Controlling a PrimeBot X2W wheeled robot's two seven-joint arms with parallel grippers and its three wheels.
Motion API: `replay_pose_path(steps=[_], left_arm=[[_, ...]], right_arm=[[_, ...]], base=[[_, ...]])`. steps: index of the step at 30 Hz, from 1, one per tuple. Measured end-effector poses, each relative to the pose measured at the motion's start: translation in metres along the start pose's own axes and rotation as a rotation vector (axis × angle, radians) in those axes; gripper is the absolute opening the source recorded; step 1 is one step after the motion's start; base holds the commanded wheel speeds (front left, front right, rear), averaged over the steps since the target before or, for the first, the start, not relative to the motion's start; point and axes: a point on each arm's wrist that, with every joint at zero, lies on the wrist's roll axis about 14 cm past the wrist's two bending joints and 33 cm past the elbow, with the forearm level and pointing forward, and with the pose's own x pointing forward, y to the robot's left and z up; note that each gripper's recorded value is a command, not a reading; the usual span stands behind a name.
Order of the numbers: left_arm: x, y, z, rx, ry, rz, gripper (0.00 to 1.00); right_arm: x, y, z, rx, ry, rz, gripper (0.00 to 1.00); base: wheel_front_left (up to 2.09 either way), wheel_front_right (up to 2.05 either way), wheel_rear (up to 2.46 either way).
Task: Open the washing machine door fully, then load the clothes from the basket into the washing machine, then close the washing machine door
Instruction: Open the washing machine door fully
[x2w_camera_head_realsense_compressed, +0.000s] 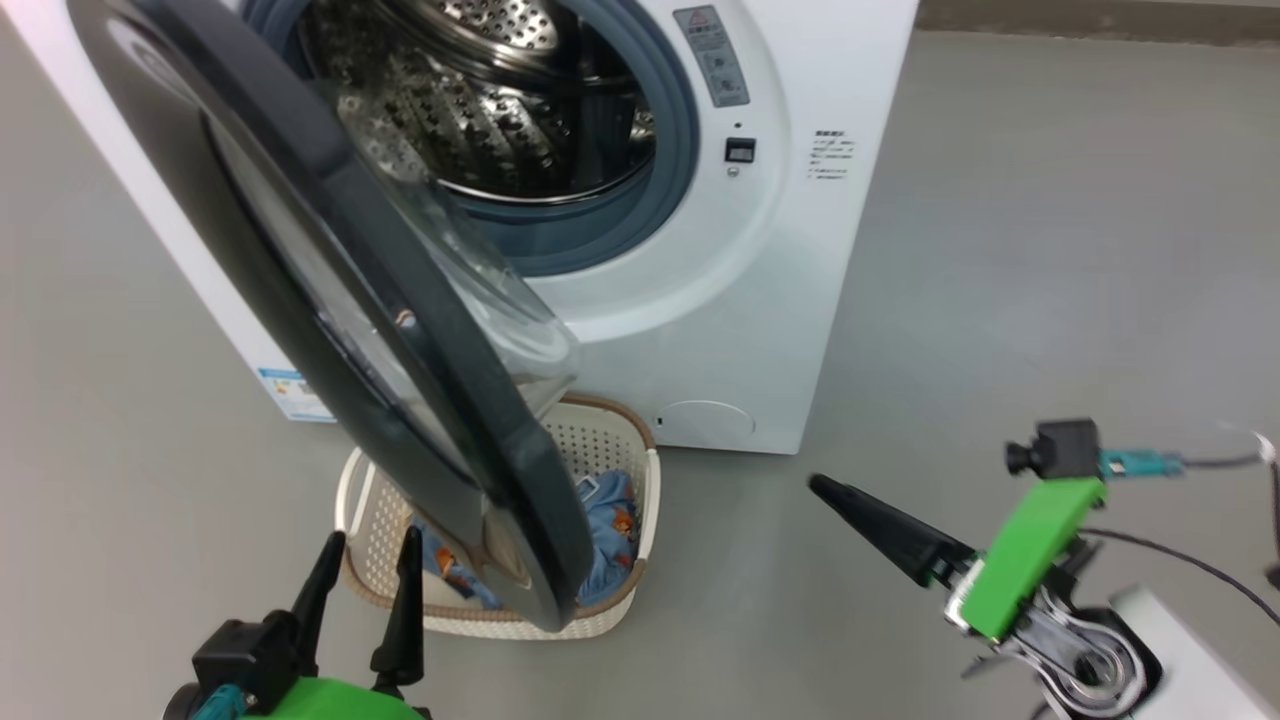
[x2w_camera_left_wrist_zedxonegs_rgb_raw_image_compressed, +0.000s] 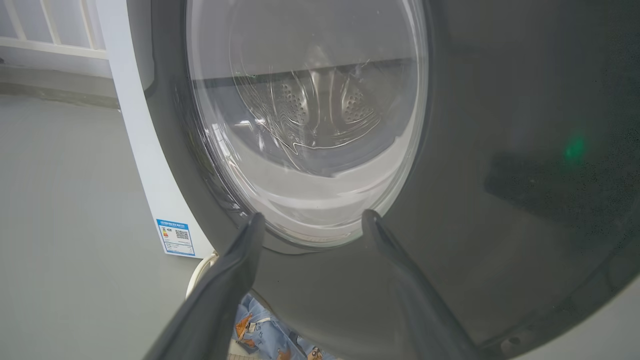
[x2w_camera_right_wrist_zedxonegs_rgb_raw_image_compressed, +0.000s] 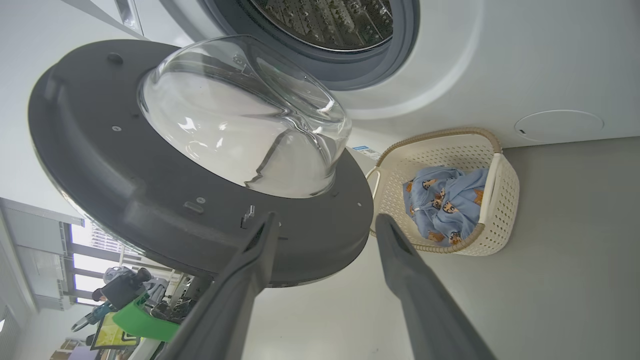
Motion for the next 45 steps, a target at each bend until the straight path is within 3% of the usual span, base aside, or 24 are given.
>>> replay_pose_path(steps=[11, 26, 37, 45], left_arm=[[0.0, -0.006, -0.001, -0.001, 0.003, -0.021, 1.0], [0.0, -0.007, -0.001, -0.003, 0.002, -0.026, 1.0], [0.0, -0.004, -0.003, -0.003, 0.007, -0.016, 1.0], [-0.001, -0.001, -0.003, -0.003, 0.006, -0.006, 1.0]], right_arm=[[-0.048, -0.049, 0.017, -0.046, -0.189, -0.165, 1.0], [-0.09, -0.087, 0.047, -0.121, -0.411, -0.305, 1.0], [-0.103, -0.104, 0.052, -0.3, -0.427, -0.378, 1.0], [-0.105, -0.088, 0.083, -0.481, -0.521, -0.373, 1.0]], base=[[0.0, 0.0, 0.0], [0.0, 0.0, 0.0], [0.0, 0.0, 0.0], [0.0, 0.0, 0.0]])
